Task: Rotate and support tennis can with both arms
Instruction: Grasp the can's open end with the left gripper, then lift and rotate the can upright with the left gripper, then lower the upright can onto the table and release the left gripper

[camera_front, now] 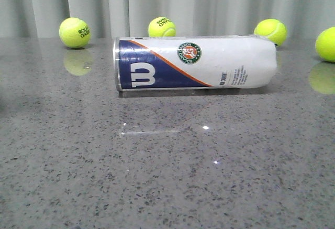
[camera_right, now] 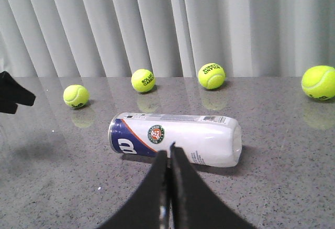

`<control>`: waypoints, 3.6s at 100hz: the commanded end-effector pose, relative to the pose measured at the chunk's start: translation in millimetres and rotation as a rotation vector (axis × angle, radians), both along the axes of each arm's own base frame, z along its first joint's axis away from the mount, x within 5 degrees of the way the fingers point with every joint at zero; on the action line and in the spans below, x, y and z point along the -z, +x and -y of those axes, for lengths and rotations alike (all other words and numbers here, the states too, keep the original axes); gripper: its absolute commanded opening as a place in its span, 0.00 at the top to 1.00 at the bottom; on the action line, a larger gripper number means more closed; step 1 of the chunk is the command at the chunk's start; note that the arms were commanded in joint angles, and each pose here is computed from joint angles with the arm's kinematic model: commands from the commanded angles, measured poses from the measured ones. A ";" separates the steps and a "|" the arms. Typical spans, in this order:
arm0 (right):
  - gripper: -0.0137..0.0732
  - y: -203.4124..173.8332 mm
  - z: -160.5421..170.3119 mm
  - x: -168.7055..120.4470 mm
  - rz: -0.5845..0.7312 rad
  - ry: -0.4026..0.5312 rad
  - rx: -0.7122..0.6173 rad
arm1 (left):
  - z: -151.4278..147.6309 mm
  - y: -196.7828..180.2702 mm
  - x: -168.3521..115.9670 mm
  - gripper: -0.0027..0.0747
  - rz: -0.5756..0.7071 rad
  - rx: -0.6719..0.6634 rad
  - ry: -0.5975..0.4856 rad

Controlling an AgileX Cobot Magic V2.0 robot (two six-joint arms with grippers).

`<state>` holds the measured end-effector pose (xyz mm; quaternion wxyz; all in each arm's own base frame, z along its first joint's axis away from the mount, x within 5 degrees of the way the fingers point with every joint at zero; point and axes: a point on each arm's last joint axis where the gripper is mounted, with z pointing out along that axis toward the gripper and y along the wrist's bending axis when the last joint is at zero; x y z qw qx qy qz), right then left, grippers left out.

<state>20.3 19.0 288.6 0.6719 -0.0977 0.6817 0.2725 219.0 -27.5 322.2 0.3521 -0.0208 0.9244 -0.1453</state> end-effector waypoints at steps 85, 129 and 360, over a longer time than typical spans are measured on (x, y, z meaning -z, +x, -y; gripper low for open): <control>0.91 -0.5 2.4 -14.7 0.086 0.039 0.025 | 190.6 84.5 32.1 0.27 -0.279 0.657 -0.776; 0.91 -0.5 2.4 -14.7 0.086 0.039 0.025 | 195.7 79.6 6.6 0.79 -0.213 0.772 -1.072; 0.91 -0.5 2.4 -14.7 0.086 0.039 0.025 | 193.3 74.2 -109.8 0.42 0.145 0.868 0.481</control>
